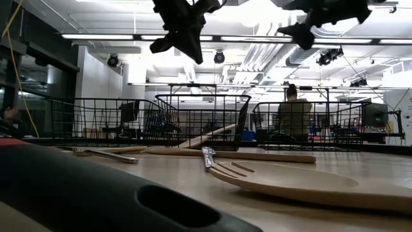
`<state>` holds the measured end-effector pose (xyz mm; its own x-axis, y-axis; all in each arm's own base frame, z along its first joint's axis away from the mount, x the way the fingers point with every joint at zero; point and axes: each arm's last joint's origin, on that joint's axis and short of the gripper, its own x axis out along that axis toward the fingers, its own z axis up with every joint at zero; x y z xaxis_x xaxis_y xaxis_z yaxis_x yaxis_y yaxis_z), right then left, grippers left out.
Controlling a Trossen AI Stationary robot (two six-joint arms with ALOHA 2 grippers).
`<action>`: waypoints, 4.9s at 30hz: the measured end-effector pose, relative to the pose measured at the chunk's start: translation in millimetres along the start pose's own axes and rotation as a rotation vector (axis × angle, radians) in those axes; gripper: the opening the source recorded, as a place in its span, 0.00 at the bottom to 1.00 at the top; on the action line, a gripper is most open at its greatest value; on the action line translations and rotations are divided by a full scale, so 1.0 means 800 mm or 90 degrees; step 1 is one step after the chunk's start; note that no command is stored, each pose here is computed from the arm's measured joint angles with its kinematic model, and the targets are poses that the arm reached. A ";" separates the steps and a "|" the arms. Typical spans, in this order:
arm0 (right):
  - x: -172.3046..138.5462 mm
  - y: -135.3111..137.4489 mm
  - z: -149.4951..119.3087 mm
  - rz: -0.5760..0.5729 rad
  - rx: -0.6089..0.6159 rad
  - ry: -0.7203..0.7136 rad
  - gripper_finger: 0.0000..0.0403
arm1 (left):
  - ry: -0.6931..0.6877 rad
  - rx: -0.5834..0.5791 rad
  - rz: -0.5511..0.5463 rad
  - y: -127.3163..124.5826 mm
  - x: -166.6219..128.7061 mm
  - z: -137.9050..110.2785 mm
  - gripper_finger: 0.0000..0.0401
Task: Pick & Place Kitchen Items
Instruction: Put the silver table knife into the right wire basket
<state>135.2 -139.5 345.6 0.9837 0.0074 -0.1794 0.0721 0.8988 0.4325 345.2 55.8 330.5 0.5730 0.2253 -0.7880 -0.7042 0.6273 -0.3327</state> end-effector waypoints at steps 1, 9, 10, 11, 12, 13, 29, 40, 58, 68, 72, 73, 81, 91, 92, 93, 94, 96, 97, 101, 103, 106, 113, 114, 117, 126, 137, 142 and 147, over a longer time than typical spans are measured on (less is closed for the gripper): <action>-0.003 0.004 -0.003 -0.018 -0.001 0.004 0.70 | -0.001 -0.008 0.001 -0.002 0.000 -0.002 0.04; -0.010 0.030 -0.015 -0.073 0.003 0.023 0.70 | 0.024 -0.053 0.004 -0.017 0.000 -0.022 0.04; -0.010 0.033 -0.016 -0.078 0.007 0.026 0.70 | 0.030 -0.049 0.007 -0.020 0.003 -0.025 0.04; -0.010 0.036 -0.018 -0.082 0.012 0.030 0.70 | 0.038 -0.044 0.011 -0.021 0.005 -0.029 0.04; -0.010 0.039 -0.020 -0.084 0.018 0.033 0.70 | 0.047 -0.040 0.017 -0.023 0.006 -0.033 0.04; -0.010 0.043 -0.021 -0.085 0.023 0.036 0.70 | 0.054 -0.035 0.019 -0.026 0.008 -0.038 0.04; -0.014 0.072 -0.047 -0.139 0.025 0.110 0.70 | 0.154 -0.100 0.052 -0.068 0.063 -0.102 0.05; -0.013 0.077 -0.049 -0.117 -0.018 0.122 0.70 | 0.230 -0.194 0.059 -0.082 0.139 -0.135 0.40; -0.013 0.078 -0.053 -0.092 -0.019 0.145 0.70 | 0.234 -0.249 0.102 -0.079 0.175 -0.150 0.50; -0.013 0.078 -0.053 -0.092 -0.019 0.145 0.70 | 0.239 -0.243 0.129 -0.074 0.193 -0.159 0.50; -0.013 0.078 -0.053 -0.092 -0.022 0.145 0.70 | 0.243 -0.241 0.136 -0.073 0.197 -0.161 0.50; -0.013 0.078 -0.053 -0.092 -0.025 0.145 0.70 | 0.243 -0.241 0.137 -0.073 0.197 -0.161 0.50; -0.013 0.078 -0.053 -0.090 -0.043 0.147 0.70 | 0.242 -0.244 0.150 -0.071 0.198 -0.162 0.50; -0.014 0.078 -0.054 -0.089 -0.062 0.154 0.70 | 0.232 -0.296 0.154 -0.072 0.199 -0.162 0.50; -0.014 0.078 -0.054 -0.089 -0.063 0.154 0.70 | 0.232 -0.302 0.155 -0.072 0.199 -0.163 0.50; -0.014 0.078 -0.054 -0.088 -0.065 0.155 0.70 | 0.231 -0.307 0.155 -0.072 0.199 -0.163 0.50; -0.014 0.078 -0.054 -0.088 -0.068 0.155 0.70 | 0.232 -0.314 0.156 -0.072 0.200 -0.163 0.50; -0.014 0.078 -0.054 -0.088 -0.073 0.156 0.70 | 0.236 -0.329 0.156 -0.072 0.200 -0.163 0.50; -0.014 0.078 -0.054 -0.087 -0.075 0.157 0.70 | 0.237 -0.336 0.157 -0.072 0.200 -0.163 0.50; -0.014 0.078 -0.054 -0.087 -0.081 0.158 0.70 | 0.235 -0.348 0.159 -0.072 0.200 -0.163 0.50; -0.014 0.078 -0.054 -0.086 -0.088 0.159 0.70 | 0.235 -0.356 0.160 -0.072 0.200 -0.163 0.50; -0.014 0.077 -0.055 -0.086 -0.089 0.160 0.70 | 0.242 -0.356 0.157 -0.075 0.198 -0.162 0.50; -0.014 0.077 -0.056 -0.085 -0.091 0.165 0.70 | 0.241 -0.356 0.161 -0.079 0.195 -0.157 0.50; -0.014 0.077 -0.056 -0.085 -0.090 0.166 0.70 | 0.242 -0.356 0.163 -0.079 0.194 -0.157 0.50; -0.015 0.077 -0.058 -0.085 -0.097 0.176 0.70 | 0.243 -0.356 0.165 -0.079 0.194 -0.156 0.50; -0.016 0.077 -0.061 -0.085 -0.102 0.194 0.70 | 0.250 -0.358 0.165 -0.079 0.194 -0.157 0.50; -0.016 0.076 -0.063 -0.086 -0.103 0.201 0.70 | 0.275 -0.356 0.161 -0.084 0.197 -0.163 0.50; -0.016 0.076 -0.063 -0.087 -0.103 0.202 0.70 | 0.307 -0.340 0.178 -0.093 0.206 -0.164 0.50; -0.016 0.076 -0.064 -0.087 -0.106 0.208 0.70 | 0.307 -0.329 0.210 -0.101 0.211 -0.160 0.50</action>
<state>118.3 -62.4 329.2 0.8611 -0.0022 -0.5085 0.1446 0.9598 0.2408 445.5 -52.1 158.2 0.1381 -0.0836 -0.9869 -0.9802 0.1309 -0.1483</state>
